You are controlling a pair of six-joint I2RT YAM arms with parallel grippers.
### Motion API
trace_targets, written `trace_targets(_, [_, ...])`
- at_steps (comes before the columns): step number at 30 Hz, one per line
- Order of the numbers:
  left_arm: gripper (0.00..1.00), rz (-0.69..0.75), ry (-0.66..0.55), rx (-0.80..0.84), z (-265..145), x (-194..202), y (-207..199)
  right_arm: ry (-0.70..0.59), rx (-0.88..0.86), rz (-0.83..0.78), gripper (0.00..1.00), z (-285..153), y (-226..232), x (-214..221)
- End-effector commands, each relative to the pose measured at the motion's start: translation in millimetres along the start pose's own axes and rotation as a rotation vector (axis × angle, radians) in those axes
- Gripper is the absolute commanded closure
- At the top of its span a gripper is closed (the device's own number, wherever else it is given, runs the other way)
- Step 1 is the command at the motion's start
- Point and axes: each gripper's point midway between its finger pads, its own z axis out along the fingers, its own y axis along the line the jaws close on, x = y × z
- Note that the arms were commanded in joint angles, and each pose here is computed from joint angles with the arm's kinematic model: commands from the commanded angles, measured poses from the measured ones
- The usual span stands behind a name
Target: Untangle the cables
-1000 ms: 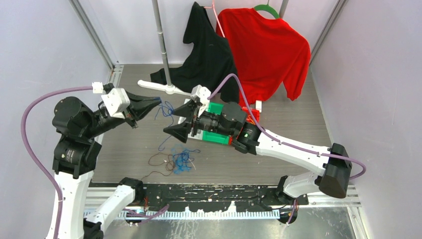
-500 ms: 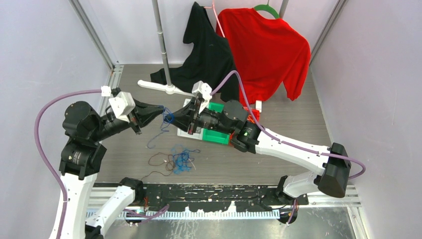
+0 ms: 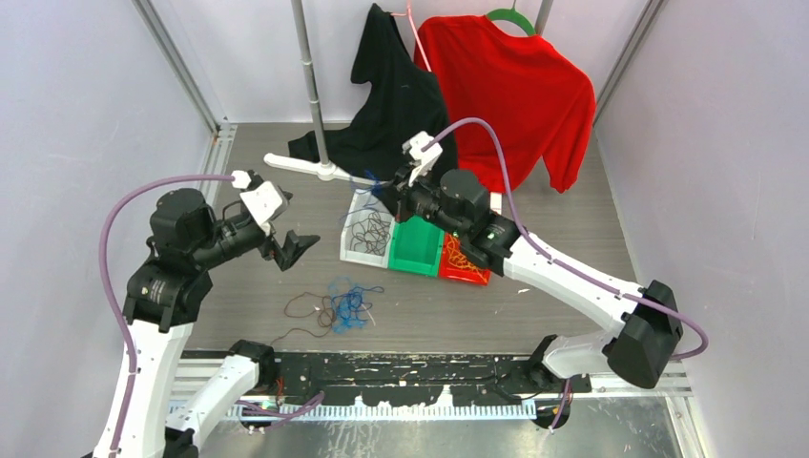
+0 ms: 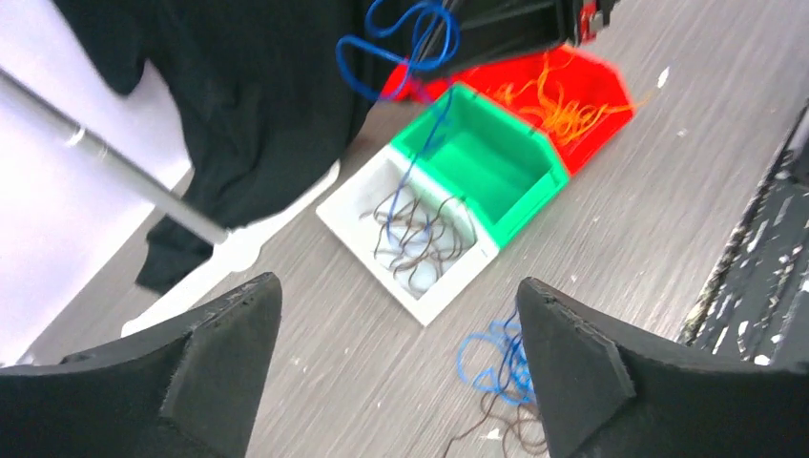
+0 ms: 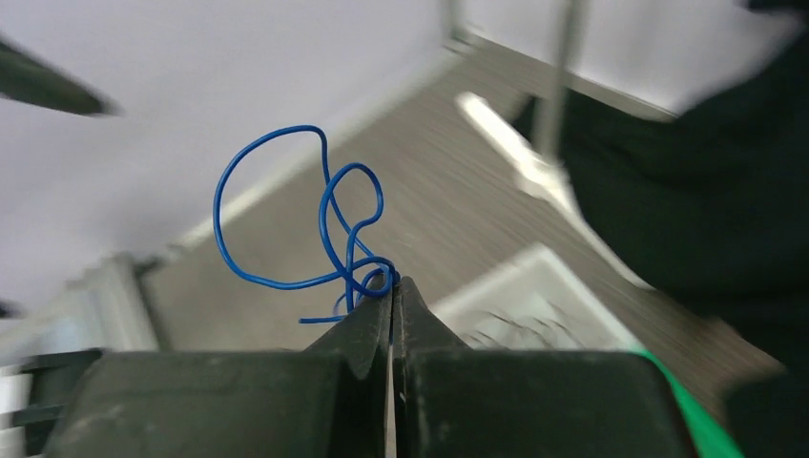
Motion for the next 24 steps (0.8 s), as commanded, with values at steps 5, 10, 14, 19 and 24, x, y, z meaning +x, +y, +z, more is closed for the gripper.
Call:
trace_targets(5, [0.0, 0.008, 0.277, -0.21, -11.3, 51.7, 42.4, 0.356, 0.511, -0.222, 0.99, -37.5, -137.5, 92.8])
trace_targets(10, [0.01, 0.043, 0.266, -0.206, -12.5, 49.2, 42.3, 0.395, 0.556, -0.197, 0.99, -39.2, -156.9, 116.8])
trace_targets(14, [0.0, 0.056, 0.248, -0.203, -13.4, 44.4, 41.2, 0.442, 0.609, -0.211, 0.99, -43.1, -171.1, 130.4])
trace_targets(19, [0.01, 0.085, 0.248, -0.198, -14.6, 44.3, 41.0, 0.45, 0.687, -0.235, 0.99, -57.3, -183.1, 126.0])
trace_targets(24, [0.01, 0.094, 0.237, -0.201, -14.0, 40.6, 42.7, 0.48, 0.663, -0.249, 0.99, -62.0, -178.2, 122.3])
